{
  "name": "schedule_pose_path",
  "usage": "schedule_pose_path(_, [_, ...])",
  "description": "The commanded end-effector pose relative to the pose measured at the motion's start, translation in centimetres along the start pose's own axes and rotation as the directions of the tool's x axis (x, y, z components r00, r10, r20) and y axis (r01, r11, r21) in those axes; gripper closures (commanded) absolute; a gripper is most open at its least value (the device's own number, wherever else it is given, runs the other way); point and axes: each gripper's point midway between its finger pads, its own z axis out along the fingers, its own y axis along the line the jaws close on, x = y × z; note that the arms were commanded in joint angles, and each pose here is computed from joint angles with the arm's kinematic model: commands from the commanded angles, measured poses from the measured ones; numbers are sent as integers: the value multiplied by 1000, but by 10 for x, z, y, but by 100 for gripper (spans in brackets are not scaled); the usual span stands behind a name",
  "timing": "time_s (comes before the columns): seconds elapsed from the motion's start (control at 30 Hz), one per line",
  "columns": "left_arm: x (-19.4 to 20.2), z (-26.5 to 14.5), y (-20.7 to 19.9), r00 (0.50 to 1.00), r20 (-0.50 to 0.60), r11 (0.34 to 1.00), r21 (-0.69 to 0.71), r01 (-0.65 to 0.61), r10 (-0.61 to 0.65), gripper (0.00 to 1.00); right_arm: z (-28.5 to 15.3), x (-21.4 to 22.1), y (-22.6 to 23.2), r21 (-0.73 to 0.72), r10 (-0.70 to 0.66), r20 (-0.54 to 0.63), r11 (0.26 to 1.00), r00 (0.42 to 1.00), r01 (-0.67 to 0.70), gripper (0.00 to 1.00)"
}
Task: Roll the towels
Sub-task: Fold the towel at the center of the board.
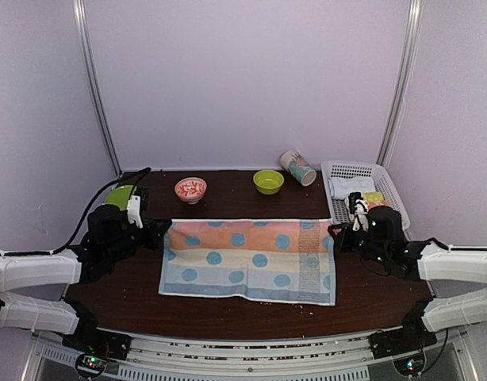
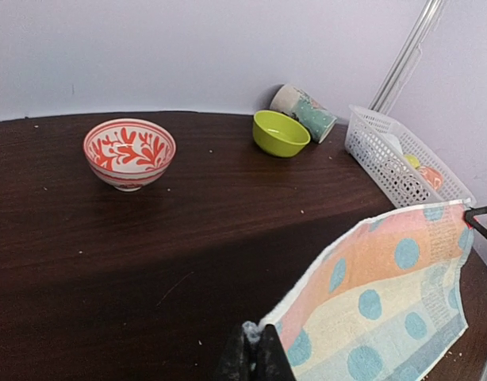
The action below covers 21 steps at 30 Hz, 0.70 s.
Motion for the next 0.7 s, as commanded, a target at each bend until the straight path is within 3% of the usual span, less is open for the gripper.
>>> schedule_pose_path(0.0, [4,-5,-9,999,14,997,65,32,-33,100,-13,4,7,-42,-19,23,999,1000,20,100])
schedule_pose_path(0.17, [39,-23,10,995,-18,995,0,97,-97,100,-28,23,-4,-34,-2,5,999,1000,2,100])
schedule_pose_path(0.67, [73,-24,27,986,-93,989,-71,130,-137,100,-38,50,-15,-28,65,-37,997,997,-66,100])
